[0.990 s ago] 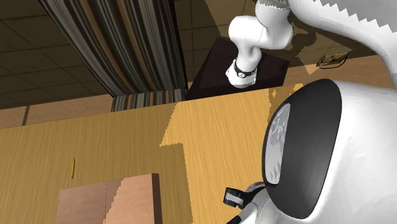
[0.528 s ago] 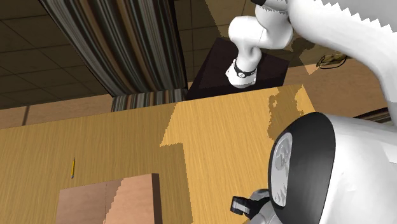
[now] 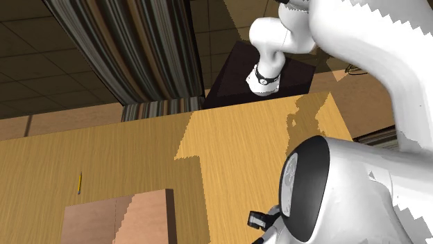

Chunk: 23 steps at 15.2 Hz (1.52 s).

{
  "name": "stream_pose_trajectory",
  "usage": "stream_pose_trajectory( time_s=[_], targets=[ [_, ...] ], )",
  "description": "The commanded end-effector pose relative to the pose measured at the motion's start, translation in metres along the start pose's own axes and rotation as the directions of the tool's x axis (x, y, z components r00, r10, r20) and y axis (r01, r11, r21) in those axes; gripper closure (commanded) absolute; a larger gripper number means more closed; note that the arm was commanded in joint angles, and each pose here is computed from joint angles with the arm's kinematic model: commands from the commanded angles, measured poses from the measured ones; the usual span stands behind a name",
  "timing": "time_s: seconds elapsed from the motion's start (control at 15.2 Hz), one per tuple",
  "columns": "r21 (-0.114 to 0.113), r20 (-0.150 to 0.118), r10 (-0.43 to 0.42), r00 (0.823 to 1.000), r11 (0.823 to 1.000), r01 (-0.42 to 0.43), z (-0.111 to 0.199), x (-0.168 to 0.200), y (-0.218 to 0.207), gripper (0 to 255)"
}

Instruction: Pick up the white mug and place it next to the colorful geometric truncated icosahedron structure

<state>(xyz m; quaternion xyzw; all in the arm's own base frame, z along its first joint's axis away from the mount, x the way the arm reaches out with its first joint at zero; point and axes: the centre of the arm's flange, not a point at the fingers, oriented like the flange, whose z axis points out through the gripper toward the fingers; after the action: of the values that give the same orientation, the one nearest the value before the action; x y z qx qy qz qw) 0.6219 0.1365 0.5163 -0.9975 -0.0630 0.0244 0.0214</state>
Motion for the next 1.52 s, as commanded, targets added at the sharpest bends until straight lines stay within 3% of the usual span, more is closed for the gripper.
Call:
stream_pose_trajectory(
  time_s=[0.0, 1.45],
  targets=[
    [0.0, -0.001, 0.0, 1.0, 1.0, 0.0, 0.01, 0.0, 0.001, 255],
    [0.0, -0.001, 0.0, 1.0, 1.0, 0.0, 0.126, 0.006, 0.007, 255]
  ],
)
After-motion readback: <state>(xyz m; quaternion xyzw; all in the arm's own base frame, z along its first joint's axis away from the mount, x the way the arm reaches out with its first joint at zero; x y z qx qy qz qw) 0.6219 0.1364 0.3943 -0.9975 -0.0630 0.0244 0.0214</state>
